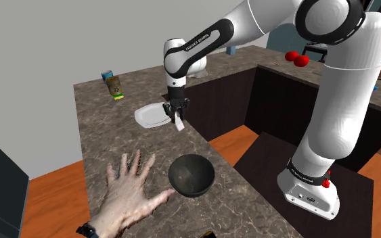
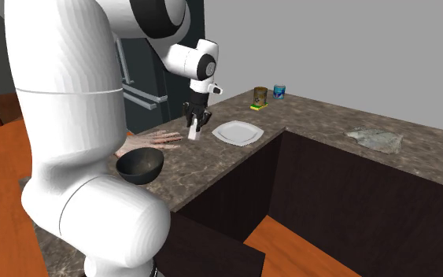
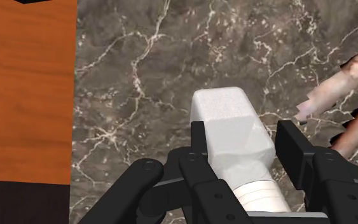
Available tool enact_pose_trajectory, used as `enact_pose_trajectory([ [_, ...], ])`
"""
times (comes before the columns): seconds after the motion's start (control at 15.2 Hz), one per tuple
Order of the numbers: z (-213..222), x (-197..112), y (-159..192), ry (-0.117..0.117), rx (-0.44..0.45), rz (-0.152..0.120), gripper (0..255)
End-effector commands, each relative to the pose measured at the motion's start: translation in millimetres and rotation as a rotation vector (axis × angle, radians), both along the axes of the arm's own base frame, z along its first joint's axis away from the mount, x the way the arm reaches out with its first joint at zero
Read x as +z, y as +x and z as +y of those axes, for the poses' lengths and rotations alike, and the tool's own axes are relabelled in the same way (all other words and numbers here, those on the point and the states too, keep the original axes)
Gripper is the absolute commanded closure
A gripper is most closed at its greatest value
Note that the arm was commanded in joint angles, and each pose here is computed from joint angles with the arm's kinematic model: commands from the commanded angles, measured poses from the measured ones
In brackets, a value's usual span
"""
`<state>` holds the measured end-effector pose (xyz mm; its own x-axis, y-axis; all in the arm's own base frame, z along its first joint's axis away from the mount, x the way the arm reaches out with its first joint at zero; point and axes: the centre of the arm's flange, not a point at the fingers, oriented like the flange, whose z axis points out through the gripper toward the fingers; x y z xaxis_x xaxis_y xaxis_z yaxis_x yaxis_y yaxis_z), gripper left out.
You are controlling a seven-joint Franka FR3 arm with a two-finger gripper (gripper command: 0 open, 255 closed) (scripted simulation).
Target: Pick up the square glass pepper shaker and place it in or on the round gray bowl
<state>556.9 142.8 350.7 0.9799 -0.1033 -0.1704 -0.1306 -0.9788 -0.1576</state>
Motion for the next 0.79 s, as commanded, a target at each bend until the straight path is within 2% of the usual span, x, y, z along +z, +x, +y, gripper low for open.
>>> enact_pose_trajectory([
  [0.0, 0.9, 10.6, -0.3, 0.0, 0.0, 0.0, 255],
  [0.53, 0.9, 50.2, -0.4, 0.0, 0.0, 0.0, 255],
  [0.73, 21.1, 53.3, -34.2, 0.0, 0.0, 0.0, 255],
])
